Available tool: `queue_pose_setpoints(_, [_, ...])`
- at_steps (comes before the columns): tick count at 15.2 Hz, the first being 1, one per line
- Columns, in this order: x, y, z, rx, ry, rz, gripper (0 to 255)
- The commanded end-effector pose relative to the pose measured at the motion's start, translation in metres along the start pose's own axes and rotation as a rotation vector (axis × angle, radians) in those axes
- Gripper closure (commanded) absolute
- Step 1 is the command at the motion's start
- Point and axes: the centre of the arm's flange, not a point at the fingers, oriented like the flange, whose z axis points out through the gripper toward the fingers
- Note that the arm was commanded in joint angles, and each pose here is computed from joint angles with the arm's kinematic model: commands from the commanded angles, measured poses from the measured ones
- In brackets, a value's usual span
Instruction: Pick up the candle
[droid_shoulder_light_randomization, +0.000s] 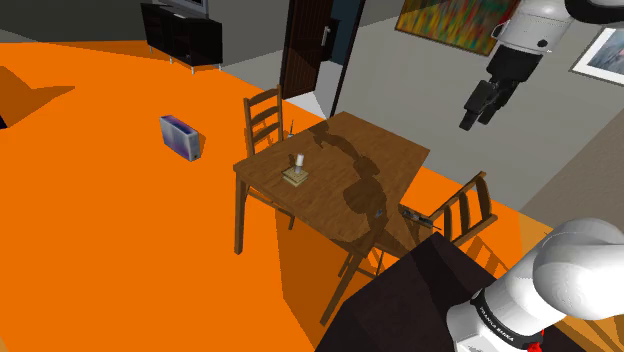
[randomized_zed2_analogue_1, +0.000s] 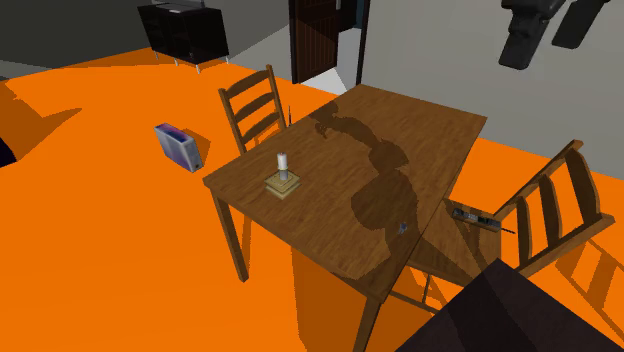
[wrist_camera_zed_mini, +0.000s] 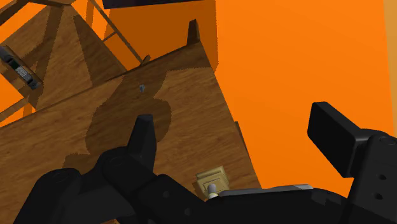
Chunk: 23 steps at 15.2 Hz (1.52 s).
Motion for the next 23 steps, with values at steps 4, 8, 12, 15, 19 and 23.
queue_pose_setpoints(4, [0.024,-0.001,0.029,0.001,0.022,0.0,0])
queue_pose_setpoints(8, [0.056,-0.003,0.066,0.002,0.05,0.0,0])
queue_pose_setpoints(12, [0.09,-0.005,0.103,0.003,0.079,0.0,0])
queue_pose_setpoints(15, [0.116,-0.006,0.13,0.003,0.101,0.001,0])
queue_pose_setpoints(19, [0.152,-0.008,0.165,0.004,0.129,0.001,0])
queue_pose_setpoints(23, [0.188,-0.009,0.199,0.005,0.158,0.001,0])
